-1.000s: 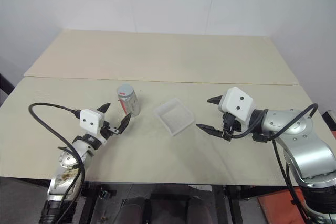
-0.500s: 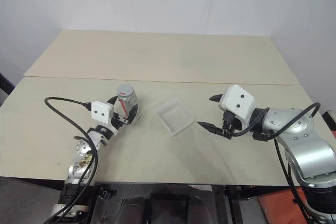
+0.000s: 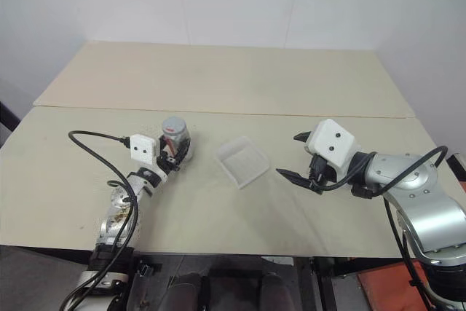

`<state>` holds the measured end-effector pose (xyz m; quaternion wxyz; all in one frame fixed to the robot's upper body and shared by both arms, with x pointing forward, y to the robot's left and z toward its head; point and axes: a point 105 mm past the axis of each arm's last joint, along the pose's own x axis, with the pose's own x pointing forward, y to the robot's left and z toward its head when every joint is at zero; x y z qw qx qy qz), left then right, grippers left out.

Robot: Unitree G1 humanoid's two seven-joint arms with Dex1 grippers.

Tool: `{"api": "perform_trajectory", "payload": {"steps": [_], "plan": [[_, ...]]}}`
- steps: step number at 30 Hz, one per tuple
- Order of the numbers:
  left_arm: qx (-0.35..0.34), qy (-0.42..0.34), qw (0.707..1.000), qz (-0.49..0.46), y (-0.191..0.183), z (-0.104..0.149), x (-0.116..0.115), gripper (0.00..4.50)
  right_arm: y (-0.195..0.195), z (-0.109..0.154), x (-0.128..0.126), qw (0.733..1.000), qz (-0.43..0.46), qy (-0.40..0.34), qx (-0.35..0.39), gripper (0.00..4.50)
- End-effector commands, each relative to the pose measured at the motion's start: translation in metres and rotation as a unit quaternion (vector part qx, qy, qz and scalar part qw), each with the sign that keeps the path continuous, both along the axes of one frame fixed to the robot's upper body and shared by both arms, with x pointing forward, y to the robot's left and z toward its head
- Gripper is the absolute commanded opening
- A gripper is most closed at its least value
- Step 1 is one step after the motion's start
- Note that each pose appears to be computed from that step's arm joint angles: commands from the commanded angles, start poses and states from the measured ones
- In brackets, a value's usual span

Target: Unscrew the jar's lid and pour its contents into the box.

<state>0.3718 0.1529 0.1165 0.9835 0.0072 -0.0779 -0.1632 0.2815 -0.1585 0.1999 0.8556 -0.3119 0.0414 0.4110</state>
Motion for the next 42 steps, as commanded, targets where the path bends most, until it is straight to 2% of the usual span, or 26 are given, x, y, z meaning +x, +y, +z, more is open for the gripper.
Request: {"api": "perform_trajectory", "payload": {"steps": [1,4,9,14,19,28,42], "plan": [[-0.013,-0.009,1.0,0.005,0.002,0.01,0.004,1.9,0.0,0.016,0.0,0.999,-0.005,-0.035,-0.003,4.5],[-0.007,0.003,1.0,0.008,0.003,0.007,0.006,1.9,0.002,0.017,0.002,0.999,-0.003,-0.039,-0.002,4.5],[0.029,-0.029,0.999,-0.027,-0.007,0.017,-0.005,1.9,0.017,0.025,0.009,0.998,0.007,-0.051,0.033,4.5],[0.042,-0.065,0.99,-0.115,-0.026,0.036,-0.028,1.9,0.069,0.046,0.012,0.981,0.033,-0.059,0.182,4.5],[0.062,-0.086,0.983,-0.15,-0.037,0.051,-0.039,1.9,0.117,0.052,0.01,0.966,0.043,-0.054,0.25,4.5],[0.07,-0.096,0.98,-0.159,-0.049,0.052,-0.046,1.9,0.149,0.044,0.014,0.963,0.06,-0.038,0.262,4.5],[0.058,-0.094,0.982,-0.153,-0.051,0.053,-0.044,1.9,0.162,0.037,0.037,0.959,0.041,-0.053,0.276,4.5]]}}
